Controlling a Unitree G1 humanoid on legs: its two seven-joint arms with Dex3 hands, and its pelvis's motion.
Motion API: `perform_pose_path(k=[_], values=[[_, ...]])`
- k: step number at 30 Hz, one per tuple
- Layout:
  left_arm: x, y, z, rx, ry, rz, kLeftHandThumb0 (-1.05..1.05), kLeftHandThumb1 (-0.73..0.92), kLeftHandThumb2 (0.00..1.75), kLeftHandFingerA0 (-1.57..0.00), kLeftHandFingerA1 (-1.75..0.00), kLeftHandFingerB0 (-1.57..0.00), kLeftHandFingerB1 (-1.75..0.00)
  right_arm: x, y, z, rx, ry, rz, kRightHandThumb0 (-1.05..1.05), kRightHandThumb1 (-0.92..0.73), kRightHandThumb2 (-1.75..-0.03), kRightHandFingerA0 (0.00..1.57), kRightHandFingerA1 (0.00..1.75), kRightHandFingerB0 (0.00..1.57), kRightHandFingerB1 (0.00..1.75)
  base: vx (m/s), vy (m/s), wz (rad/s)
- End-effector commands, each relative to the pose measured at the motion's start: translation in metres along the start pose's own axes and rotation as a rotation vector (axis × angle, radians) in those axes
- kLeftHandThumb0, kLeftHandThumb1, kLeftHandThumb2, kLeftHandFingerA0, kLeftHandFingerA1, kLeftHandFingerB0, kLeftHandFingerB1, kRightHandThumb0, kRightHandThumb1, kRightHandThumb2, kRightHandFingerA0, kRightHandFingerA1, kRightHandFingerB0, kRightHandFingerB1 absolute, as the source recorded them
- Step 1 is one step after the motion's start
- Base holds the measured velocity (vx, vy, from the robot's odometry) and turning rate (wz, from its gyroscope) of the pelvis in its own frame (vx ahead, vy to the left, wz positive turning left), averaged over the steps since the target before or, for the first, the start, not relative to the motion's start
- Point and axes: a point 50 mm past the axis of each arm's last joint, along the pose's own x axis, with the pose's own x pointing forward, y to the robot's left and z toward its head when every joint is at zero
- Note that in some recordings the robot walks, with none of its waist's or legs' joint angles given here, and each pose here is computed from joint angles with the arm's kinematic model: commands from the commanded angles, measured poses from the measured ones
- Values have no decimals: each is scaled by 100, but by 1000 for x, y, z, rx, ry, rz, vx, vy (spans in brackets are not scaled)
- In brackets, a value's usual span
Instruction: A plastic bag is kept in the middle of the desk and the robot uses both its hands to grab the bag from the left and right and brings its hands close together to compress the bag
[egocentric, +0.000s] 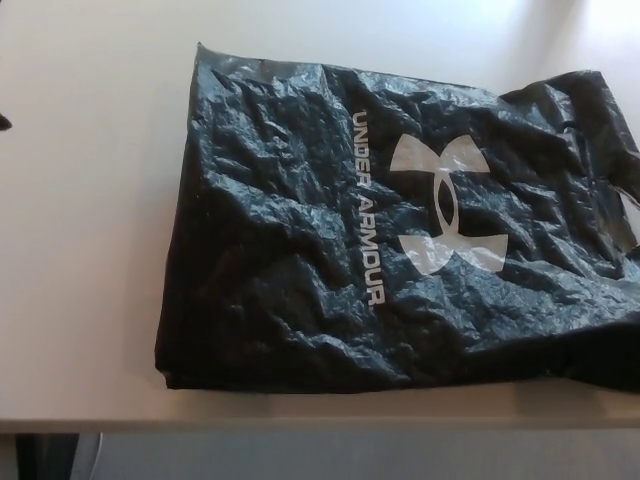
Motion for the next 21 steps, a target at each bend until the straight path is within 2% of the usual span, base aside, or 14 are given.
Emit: perform_pose_path(k=[1,4,10,15,16,18,21], values=[[-13,-1,-69,77,310,132,-31,68,60,-86,-132,-78,-97,-7,18,-58,-12,312,-54,-33,-66,-59,92,74,79,61,0,0,0],[-35,0,-100,152,459,136,-34,70,63,-79,-135,-77,-96,-23,28,-85,-11,464,-62,-33,-65,-59,93,77,80,60,0,0,0],[-71,-2,-134,208,646,146,-35,70,62,-80,-131,-79,-91,-57,40,-118,-83,627,-13,-35,-66,-59,92,79,81,60,0,0,0],[-80,-9,-146,256,715,121,-35,74,63,-77,-129,-76,-89,-64,55,-124,-77,655,12,-37,-65,-59,91,77,81,59,0,0,0],[-84,-12,-149,265,733,116,-37,74,62,-74,-125,-75,-84,-66,61,-125,-68,659,23,-35,-67,-60,90,75,80,58,0,0,0],[-101,-22,-158,273,804,104,-36,74,63,-76,-130,-74,-83,-74,85,-125,-25,669,59,-34,-67,-60,90,72,79,57,0,0,0],[-105,-26,-161,267,817,108,-36,74,63,-76,-131,-75,-85,-76,91,-125,-21,666,66,-34,-67,-60,90,72,78,57,-5,-5,-2]])
